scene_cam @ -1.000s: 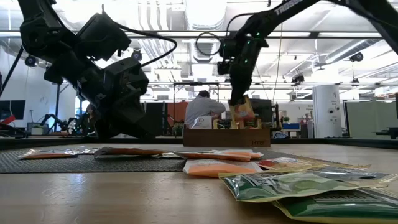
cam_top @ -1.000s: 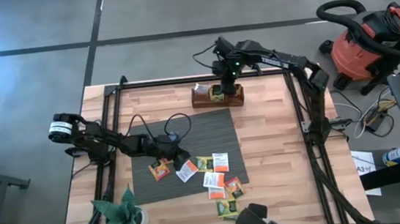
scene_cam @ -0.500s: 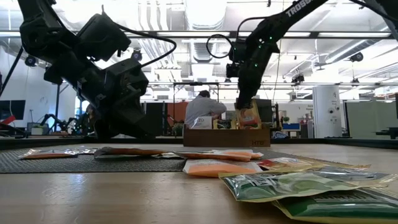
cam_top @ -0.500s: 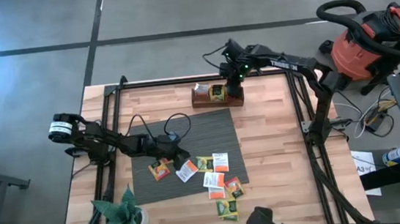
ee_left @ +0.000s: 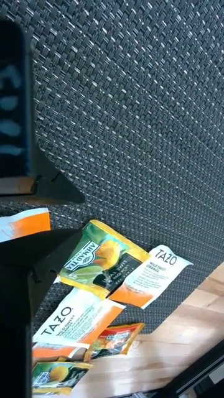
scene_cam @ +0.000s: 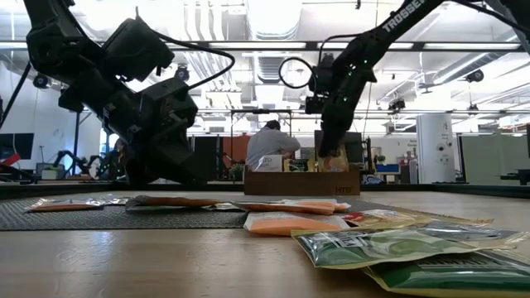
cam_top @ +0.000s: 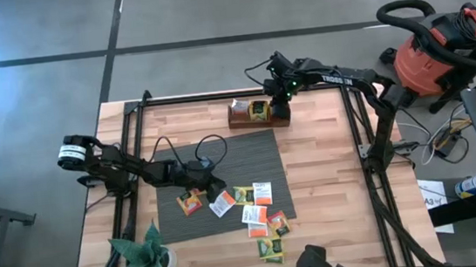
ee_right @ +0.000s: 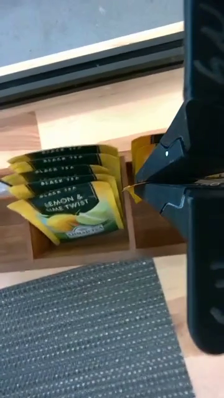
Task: Pick & Place Tea
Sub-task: Put the orange tea bag into the right section of the wooden organizer
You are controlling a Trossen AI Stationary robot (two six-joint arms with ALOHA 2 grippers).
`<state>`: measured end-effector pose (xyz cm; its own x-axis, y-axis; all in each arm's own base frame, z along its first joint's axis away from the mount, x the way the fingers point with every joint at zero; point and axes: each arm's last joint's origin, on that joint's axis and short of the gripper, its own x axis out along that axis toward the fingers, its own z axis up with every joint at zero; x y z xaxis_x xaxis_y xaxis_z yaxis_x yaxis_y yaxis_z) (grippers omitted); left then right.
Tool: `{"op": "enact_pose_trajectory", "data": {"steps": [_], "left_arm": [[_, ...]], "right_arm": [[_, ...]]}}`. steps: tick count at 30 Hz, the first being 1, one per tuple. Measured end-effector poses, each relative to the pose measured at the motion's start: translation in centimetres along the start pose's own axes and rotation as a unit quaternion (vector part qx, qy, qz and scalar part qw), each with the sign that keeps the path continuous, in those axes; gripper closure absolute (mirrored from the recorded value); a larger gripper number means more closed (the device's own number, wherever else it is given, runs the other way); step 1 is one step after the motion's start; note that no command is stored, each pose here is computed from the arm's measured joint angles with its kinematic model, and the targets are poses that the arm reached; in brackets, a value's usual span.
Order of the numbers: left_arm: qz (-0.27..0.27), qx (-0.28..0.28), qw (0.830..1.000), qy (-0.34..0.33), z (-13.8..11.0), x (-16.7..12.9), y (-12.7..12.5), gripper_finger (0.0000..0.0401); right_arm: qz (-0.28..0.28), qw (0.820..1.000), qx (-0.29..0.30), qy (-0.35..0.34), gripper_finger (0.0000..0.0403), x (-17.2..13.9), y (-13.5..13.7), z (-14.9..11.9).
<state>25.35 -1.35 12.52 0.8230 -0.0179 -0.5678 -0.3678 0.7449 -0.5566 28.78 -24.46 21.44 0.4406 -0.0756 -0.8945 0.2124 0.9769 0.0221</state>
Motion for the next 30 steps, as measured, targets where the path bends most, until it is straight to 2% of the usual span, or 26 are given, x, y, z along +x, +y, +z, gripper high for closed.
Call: {"op": "enact_pose_trajectory", "data": {"steps": [11,15,24,30], "left_arm": [[0.000,-0.011,1.000,0.000,0.03,0.00,0.03,0.0332],[0.001,-0.011,1.000,-0.001,0.05,0.00,0.06,0.0332],[0.004,-0.015,1.000,-0.004,0.25,0.01,0.27,0.0332],[0.005,-0.019,1.000,-0.005,0.30,0.01,0.32,0.0332]], "right_arm": [[0.000,1.000,-0.022,0.004,0.0394,0.41,0.06,-0.40],[-0.017,1.000,-0.022,0.013,0.0394,0.48,-0.04,-0.50],[-0.013,1.000,-0.011,0.021,0.0394,0.77,0.08,-0.90],[-0.014,1.000,-0.006,-0.005,0.0394,0.77,-0.07,-0.47]]}}
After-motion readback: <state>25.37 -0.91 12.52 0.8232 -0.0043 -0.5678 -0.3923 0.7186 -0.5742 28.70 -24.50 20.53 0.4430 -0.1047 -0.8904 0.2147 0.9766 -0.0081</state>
